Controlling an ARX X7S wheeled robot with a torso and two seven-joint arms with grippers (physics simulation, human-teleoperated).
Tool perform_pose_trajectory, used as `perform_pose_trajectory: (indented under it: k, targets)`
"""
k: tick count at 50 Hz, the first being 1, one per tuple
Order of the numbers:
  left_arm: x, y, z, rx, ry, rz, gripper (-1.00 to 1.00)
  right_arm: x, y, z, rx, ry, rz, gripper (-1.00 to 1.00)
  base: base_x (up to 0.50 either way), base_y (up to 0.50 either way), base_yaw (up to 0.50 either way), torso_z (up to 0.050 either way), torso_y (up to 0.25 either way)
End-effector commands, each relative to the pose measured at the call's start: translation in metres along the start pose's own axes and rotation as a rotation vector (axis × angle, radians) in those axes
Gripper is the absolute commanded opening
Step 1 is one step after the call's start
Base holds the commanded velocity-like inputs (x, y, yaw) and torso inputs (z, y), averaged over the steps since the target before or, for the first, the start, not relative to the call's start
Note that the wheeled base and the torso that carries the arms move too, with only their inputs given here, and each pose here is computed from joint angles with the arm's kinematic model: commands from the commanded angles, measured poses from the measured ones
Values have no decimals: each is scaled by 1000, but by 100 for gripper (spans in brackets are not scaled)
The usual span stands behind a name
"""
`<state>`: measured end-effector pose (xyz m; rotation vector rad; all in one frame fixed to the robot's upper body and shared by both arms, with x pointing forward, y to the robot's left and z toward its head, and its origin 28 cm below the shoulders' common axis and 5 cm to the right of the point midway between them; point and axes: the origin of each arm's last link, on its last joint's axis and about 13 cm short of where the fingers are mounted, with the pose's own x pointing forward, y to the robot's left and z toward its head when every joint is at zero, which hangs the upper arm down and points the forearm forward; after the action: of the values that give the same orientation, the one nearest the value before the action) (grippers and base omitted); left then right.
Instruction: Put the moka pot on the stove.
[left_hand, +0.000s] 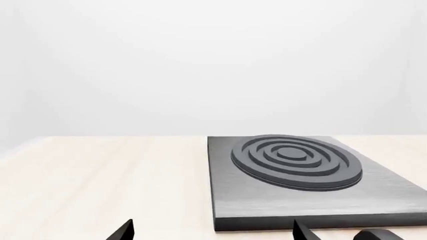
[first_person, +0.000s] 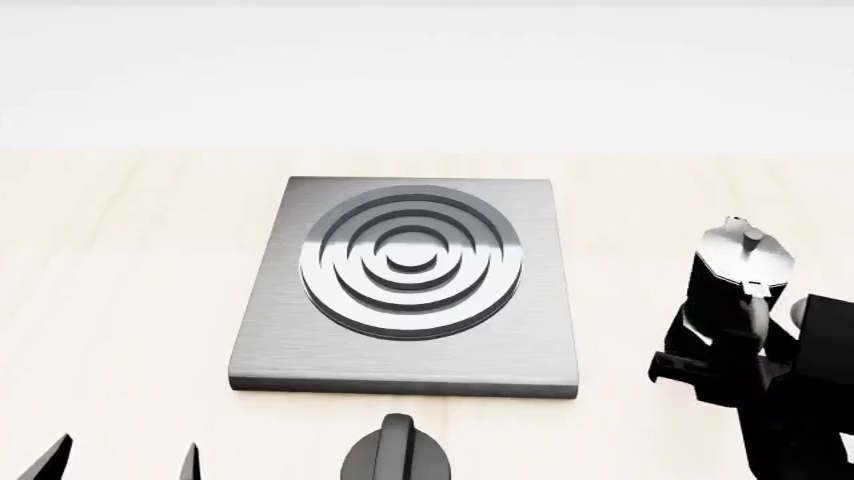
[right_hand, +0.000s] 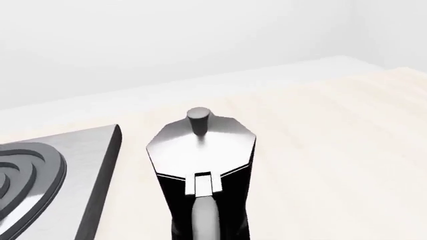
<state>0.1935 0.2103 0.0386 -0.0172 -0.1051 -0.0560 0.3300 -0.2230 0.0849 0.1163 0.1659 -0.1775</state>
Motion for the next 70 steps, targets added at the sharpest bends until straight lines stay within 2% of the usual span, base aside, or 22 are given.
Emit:
perform_pose_trajectory:
  k: [1, 11, 17, 21, 24, 36, 47, 61, 70]
  targets:
    - [0, 1, 0, -12, -9, 0, 100, 1, -2, -3, 5, 0, 6, -100, 0, 0, 0, 0, 0]
    - [0, 1, -1, -13, -8, 0, 100, 0, 0, -6, -9, 1, 8, -100, 0, 0, 0, 0, 0]
    - [-1, 1, 0, -11, -9, 1, 100, -6, 18, 32, -100, -196, -44, -100, 0, 0, 0, 0, 0]
    - [-1, 1, 0, -12, -8, 1, 100, -12, 31, 58, -122, -286, 12, -100, 0, 0, 0, 0, 0]
    - [-1, 1, -1, -12, -6, 0, 100, -11, 36, 62, -153, -283, 32, -100, 0, 0, 0, 0, 0]
    - [-1, 1, 0, -16, -8, -1, 100, -8, 42, 64, -167, -278, 52, -100, 0, 0, 0, 0, 0]
    - [0, 1, 1, -18, -12, 1, 100, 12, 74, 88, -173, -315, 124, -100, 0, 0, 0, 0, 0]
    - [-1, 1, 2, -18, -17, 3, 100, 27, 113, 97, -165, -324, 240, -100, 0, 0, 0, 0, 1]
    - [-1, 1, 2, -17, -13, 4, 100, 34, 129, 99, -148, -325, 298, -100, 0, 0, 0, 0, 1]
